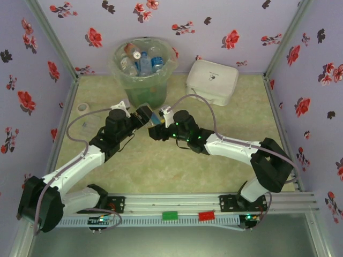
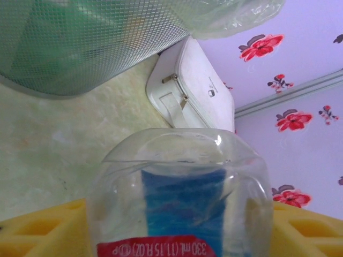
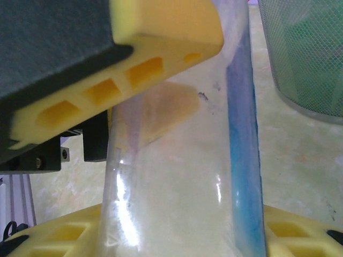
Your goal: Put the plastic bottles in the bin
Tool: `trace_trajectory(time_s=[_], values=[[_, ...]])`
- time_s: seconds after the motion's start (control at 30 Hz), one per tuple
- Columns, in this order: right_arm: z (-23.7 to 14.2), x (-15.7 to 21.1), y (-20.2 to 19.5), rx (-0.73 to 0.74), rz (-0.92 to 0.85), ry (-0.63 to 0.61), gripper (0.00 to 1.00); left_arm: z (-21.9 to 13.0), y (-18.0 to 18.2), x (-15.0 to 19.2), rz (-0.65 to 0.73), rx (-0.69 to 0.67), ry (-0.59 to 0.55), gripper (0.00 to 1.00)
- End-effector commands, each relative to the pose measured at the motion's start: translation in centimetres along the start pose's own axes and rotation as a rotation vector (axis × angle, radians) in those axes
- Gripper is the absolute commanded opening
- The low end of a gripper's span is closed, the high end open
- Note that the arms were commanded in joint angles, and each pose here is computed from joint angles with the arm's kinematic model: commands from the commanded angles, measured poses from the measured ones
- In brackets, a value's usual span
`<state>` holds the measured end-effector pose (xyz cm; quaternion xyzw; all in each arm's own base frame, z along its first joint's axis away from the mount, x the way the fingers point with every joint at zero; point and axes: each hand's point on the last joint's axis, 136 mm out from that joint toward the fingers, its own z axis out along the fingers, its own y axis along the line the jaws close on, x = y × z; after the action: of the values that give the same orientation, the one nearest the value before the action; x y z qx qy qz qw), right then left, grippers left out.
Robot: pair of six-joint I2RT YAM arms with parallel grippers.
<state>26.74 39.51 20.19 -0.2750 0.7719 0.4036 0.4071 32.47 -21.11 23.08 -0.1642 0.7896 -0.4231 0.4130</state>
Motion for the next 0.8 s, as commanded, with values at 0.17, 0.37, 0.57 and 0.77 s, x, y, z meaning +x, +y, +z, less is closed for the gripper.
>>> trace_trajectory(time_s=[0.17,0.37,0.57,0.77], values=[[-0.6,-2.3,0.9,-0.028,-0.037,-0.077,0.67,-0.2,-3.3,-2.1,0.044,0.07,-0.061,0.44],[-3.2,-3.4,-0.5,0.035,-0.026,-0.103,1.0,-0.8,-7.5,-6.6,0.229,0.069,-0.13,0.42],[-7.9,-4.6,-2.6,0.126,-0.005,-0.165,1.0,-0.2,-12.2,-13.2,0.402,0.065,-0.227,0.42],[-13.0,-4.4,-5.7,0.304,0.0,-0.236,1.0,3.5,-15.4,-18.8,0.499,0.062,-0.241,0.42]])
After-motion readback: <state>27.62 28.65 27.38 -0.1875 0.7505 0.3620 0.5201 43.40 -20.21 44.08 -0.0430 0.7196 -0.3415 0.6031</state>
